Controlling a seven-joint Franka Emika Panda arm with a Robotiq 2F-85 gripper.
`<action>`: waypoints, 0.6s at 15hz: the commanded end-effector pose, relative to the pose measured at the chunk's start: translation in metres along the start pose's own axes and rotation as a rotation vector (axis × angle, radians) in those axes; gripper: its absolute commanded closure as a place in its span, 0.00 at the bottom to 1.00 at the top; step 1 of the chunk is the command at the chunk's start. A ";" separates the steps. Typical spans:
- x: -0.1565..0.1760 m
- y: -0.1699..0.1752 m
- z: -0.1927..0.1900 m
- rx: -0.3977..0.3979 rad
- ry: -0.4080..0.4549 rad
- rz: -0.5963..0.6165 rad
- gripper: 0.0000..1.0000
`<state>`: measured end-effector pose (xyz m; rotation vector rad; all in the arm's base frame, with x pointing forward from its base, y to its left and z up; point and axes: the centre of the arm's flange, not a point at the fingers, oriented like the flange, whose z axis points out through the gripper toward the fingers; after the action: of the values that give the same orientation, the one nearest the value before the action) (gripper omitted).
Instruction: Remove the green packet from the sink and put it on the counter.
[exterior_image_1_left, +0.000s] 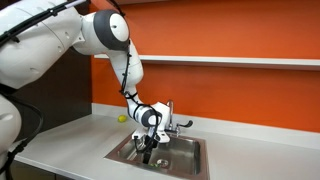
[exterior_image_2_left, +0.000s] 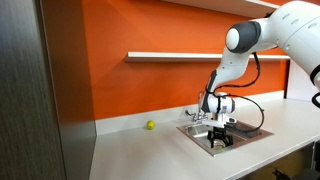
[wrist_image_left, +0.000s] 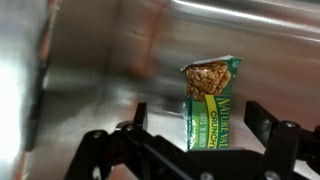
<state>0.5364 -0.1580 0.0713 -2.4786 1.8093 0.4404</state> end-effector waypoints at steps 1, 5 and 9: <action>0.004 -0.004 0.001 0.012 0.001 0.036 0.00; 0.006 -0.006 0.002 0.012 0.001 0.041 0.00; 0.008 -0.007 0.004 0.012 0.000 0.045 0.00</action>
<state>0.5377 -0.1586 0.0663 -2.4691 1.8319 0.4415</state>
